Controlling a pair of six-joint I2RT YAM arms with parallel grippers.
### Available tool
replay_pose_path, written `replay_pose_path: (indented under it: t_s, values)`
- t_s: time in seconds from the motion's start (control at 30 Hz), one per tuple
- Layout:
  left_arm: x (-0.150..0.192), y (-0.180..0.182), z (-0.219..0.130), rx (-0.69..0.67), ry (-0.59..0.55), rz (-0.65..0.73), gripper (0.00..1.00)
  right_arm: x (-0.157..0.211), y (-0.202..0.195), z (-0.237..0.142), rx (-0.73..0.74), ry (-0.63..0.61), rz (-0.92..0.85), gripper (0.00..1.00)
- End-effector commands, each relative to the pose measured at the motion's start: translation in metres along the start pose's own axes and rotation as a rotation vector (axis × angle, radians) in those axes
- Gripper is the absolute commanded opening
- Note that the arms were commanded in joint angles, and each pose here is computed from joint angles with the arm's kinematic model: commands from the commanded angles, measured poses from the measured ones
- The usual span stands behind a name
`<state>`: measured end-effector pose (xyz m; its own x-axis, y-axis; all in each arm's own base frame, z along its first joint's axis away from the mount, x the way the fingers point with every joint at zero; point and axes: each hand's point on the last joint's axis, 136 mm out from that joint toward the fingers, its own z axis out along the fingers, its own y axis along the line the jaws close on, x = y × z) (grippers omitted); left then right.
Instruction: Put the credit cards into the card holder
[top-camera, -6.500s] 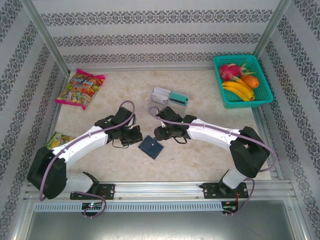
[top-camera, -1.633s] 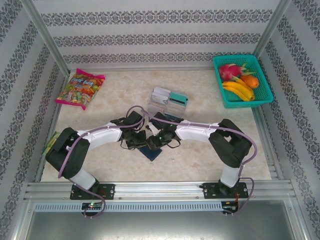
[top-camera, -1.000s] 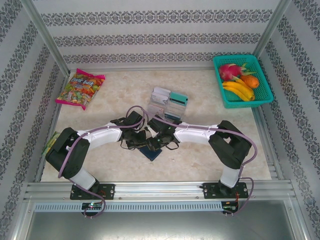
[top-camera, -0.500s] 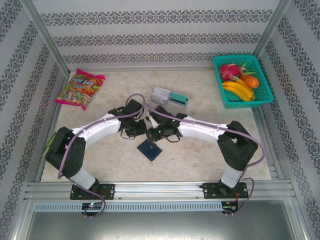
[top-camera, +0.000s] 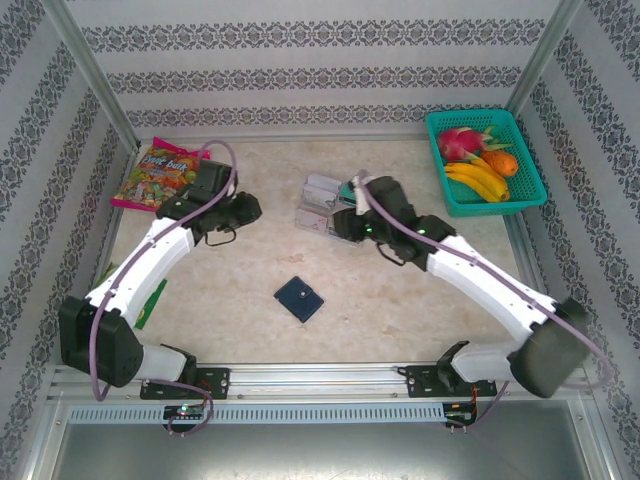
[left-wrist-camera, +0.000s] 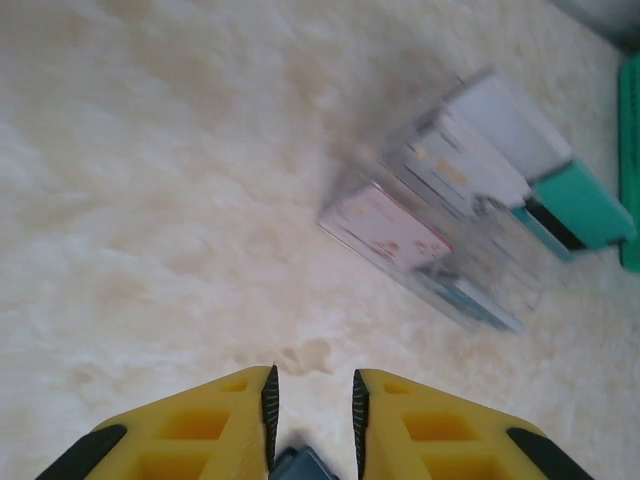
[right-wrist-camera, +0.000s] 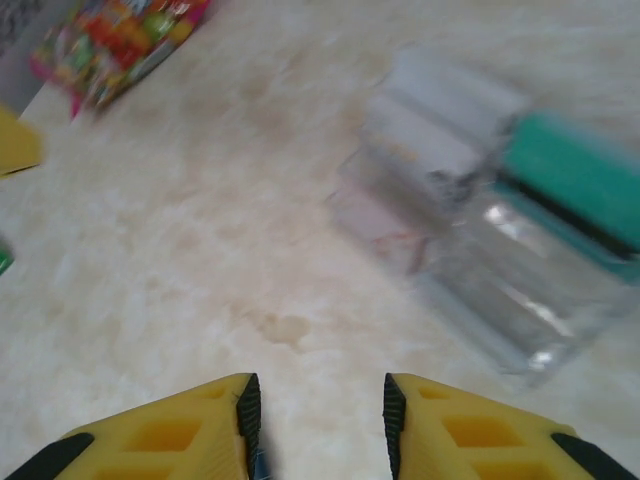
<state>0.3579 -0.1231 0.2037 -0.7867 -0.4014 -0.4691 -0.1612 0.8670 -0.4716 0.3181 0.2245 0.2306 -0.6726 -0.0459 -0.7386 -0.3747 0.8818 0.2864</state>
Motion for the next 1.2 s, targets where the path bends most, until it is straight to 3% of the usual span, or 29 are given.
replay_pose_path:
  t_s: [0.0, 0.17, 0.4, 0.47, 0.53, 0.6, 0.67, 0.93, 1.17]
  values:
    - [-0.013, 0.037, -0.010, -0.101, -0.087, -0.001, 0.29, 0.004, -0.055, -0.016, 0.151, -0.044, 0.060, 0.43]
    - [-0.032, 0.077, -0.020, -0.193, -0.249, -0.062, 0.34, 0.002, -0.115, -0.039, 0.281, -0.106, 0.146, 0.48]
    - [-0.043, 0.117, -0.019, -0.271, -0.393, -0.137, 0.47, 0.007, -0.161, -0.055, 0.480, -0.158, 0.108, 0.66]
    - [-0.044, 0.127, -0.021, -0.302, -0.425, -0.145, 0.58, 0.009, -0.170, -0.055, 0.523, -0.169, 0.095, 0.73]
    - [-0.046, 0.134, -0.025, -0.325, -0.464, -0.146, 0.82, 0.011, -0.178, -0.054, 0.550, -0.184, 0.091, 0.79]
    - [-0.045, 0.145, -0.031, -0.370, -0.501, -0.155, 0.98, 0.013, -0.186, -0.051, 0.572, -0.192, 0.094, 0.84]
    - [-0.043, 0.158, -0.037, -0.418, -0.533, -0.166, 0.99, 0.014, -0.193, -0.049, 0.582, -0.203, 0.108, 0.89]
    - [-0.034, 0.191, -0.040, -0.551, -0.561, -0.185, 0.99, 0.021, -0.225, -0.046, 0.695, -0.298, 0.116, 0.93]
    - [-0.025, 0.220, -0.042, -0.641, -0.706, -0.131, 0.99, 0.052, -0.249, -0.050, 0.786, -0.357, 0.053, 0.98]
